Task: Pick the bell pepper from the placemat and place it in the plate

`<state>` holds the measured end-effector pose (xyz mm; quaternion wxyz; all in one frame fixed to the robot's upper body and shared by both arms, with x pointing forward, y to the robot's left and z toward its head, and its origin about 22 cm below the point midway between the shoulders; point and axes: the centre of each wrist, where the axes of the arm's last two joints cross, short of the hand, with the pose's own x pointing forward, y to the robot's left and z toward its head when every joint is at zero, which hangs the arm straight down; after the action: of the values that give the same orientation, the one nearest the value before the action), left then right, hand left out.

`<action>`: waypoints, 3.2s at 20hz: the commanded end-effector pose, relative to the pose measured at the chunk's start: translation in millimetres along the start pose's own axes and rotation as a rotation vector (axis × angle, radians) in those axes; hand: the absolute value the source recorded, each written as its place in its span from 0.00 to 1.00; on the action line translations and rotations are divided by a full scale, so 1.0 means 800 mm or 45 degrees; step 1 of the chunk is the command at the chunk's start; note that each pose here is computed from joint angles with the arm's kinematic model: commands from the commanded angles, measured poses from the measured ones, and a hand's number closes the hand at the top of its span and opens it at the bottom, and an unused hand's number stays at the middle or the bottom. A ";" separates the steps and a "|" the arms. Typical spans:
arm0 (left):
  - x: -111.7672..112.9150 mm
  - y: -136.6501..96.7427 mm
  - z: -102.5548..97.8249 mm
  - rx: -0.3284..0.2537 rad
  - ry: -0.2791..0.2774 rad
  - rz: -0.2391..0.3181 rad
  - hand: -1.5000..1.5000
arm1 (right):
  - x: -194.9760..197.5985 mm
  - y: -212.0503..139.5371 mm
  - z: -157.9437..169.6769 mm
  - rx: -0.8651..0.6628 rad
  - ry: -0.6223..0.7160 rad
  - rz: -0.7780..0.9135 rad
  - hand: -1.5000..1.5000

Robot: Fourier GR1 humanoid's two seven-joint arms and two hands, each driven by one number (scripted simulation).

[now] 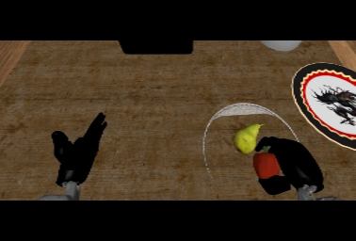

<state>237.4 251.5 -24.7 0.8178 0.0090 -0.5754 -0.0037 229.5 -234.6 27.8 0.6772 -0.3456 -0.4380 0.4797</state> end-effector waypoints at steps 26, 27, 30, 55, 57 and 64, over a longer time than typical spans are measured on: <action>-0.008 0.004 0.010 0.018 0.056 0.009 0.50 | -0.026 -0.021 0.177 -0.783 -0.480 -0.511 1.00; -0.002 -0.014 0.005 0.004 0.058 0.047 0.50 | -0.023 -0.037 0.157 -0.801 -0.486 -0.603 1.00; -0.018 -0.019 0.009 0.005 0.047 0.034 0.50 | -0.060 -0.058 0.160 -0.831 -0.434 -0.647 1.00; -0.025 0.000 -0.002 -0.057 0.043 0.013 0.50 | -0.262 -0.159 -0.093 -1.224 -0.229 -0.799 1.00; 0.005 -0.019 -0.015 -0.071 0.029 0.004 0.50 | -0.264 -0.189 -0.103 -1.216 -0.197 -0.825 1.00; 0.011 -0.050 -0.017 -0.131 0.009 -0.017 0.50 | -0.292 -0.167 -0.099 -0.787 0.080 -0.574 0.00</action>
<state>252.4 226.6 -16.4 0.8047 -0.0141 -0.5928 -0.0287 311.9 -492.5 53.2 0.5945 -0.4468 -0.6613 0.0982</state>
